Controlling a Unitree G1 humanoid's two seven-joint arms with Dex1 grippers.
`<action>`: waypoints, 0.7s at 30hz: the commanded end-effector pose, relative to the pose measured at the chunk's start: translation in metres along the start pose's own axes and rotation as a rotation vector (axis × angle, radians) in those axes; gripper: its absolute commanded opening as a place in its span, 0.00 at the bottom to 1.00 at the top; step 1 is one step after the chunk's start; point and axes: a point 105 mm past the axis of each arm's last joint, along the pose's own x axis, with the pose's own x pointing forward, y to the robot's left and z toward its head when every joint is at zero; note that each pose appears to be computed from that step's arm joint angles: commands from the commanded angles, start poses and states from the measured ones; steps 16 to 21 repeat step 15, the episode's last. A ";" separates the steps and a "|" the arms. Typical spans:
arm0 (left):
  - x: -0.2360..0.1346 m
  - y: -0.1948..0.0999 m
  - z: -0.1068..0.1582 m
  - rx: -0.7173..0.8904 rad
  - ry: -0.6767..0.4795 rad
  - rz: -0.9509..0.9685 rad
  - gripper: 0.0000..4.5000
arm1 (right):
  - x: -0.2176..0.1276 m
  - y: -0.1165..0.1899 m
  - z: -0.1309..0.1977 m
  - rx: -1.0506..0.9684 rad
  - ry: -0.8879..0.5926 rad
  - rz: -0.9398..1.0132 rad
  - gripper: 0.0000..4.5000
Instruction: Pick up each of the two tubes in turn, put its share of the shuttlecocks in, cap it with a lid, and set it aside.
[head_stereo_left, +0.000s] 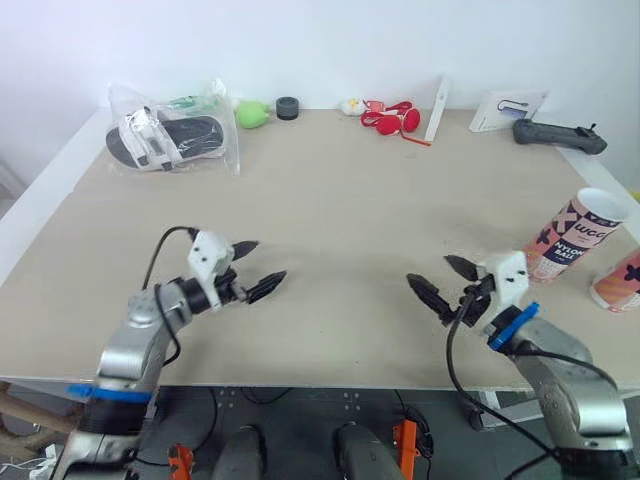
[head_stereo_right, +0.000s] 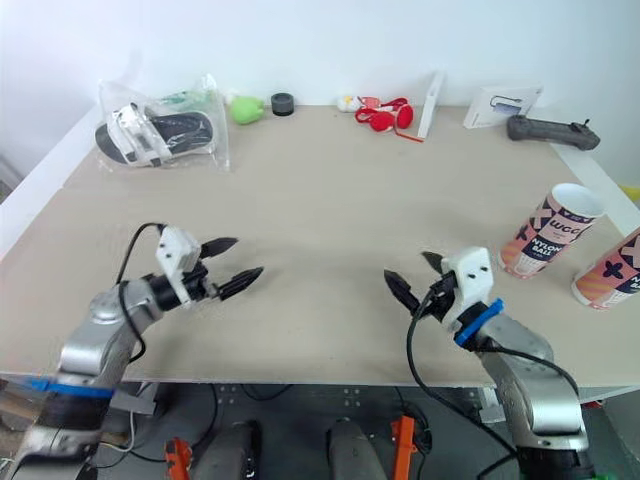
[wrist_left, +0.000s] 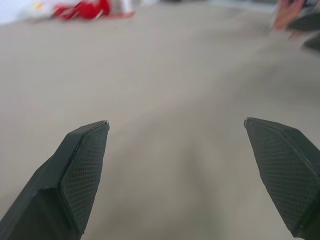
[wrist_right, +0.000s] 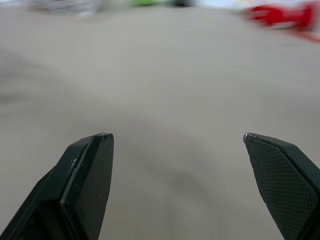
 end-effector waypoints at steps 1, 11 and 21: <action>-0.012 -0.001 0.017 0.061 -0.041 0.029 1.00 | 0.007 0.005 0.008 0.006 -0.012 0.078 0.99; -0.016 -0.003 0.015 0.052 -0.023 0.054 1.00 | 0.020 0.009 0.003 0.024 -0.018 0.091 0.99; -0.016 -0.002 0.011 0.055 0.001 0.055 1.00 | 0.019 0.012 -0.003 0.028 -0.013 0.090 0.99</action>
